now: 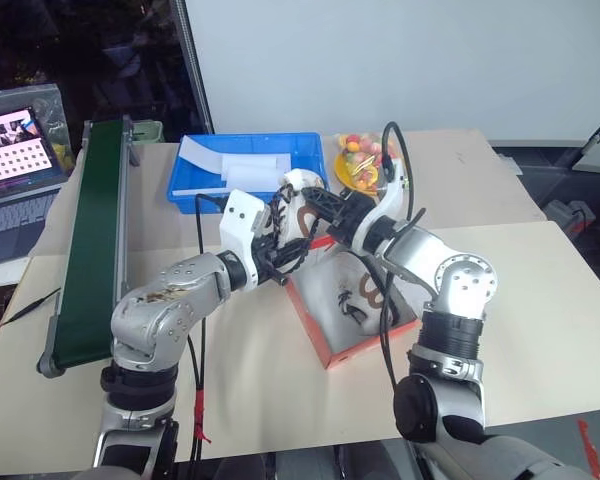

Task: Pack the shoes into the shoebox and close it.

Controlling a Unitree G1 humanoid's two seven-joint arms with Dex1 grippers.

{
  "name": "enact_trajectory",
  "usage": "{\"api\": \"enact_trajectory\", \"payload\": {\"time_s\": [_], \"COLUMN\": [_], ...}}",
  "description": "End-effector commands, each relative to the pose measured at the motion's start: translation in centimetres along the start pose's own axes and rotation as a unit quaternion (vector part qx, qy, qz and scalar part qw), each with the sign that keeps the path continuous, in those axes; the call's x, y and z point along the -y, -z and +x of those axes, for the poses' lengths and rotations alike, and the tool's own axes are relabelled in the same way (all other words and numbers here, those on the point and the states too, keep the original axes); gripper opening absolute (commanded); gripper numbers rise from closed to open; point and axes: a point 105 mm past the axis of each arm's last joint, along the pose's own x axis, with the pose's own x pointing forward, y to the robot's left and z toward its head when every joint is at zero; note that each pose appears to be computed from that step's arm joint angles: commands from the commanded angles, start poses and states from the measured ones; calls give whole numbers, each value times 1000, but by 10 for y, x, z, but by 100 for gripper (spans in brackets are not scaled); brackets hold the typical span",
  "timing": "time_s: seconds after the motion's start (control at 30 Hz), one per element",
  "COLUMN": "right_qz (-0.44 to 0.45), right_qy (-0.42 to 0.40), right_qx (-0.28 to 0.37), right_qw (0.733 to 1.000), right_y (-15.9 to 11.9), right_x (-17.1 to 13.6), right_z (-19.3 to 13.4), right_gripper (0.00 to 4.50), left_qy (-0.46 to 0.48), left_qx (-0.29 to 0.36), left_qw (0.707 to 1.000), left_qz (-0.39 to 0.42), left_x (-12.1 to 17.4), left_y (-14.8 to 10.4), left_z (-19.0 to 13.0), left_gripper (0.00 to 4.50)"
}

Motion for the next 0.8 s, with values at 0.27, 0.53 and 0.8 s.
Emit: {"api": "enact_trajectory", "payload": {"time_s": [0.27,0.53,0.8], "right_qz": [7,-28,-98], "right_qy": [-62,1,45], "right_qx": [11,125,83], "right_qw": [998,992,991], "right_y": [-1,-72,-92], "right_x": [-32,-15,-4], "right_z": [5,-8,-29], "right_gripper": [113,113,113], "left_qy": [16,-18,24], "left_qx": [43,50,76], "left_qw": [998,997,994], "left_qz": [51,59,69], "left_x": [11,0,2], "left_y": [-15,-16,-29], "left_z": [1,-2,-30], "left_gripper": [410,410,410]}}
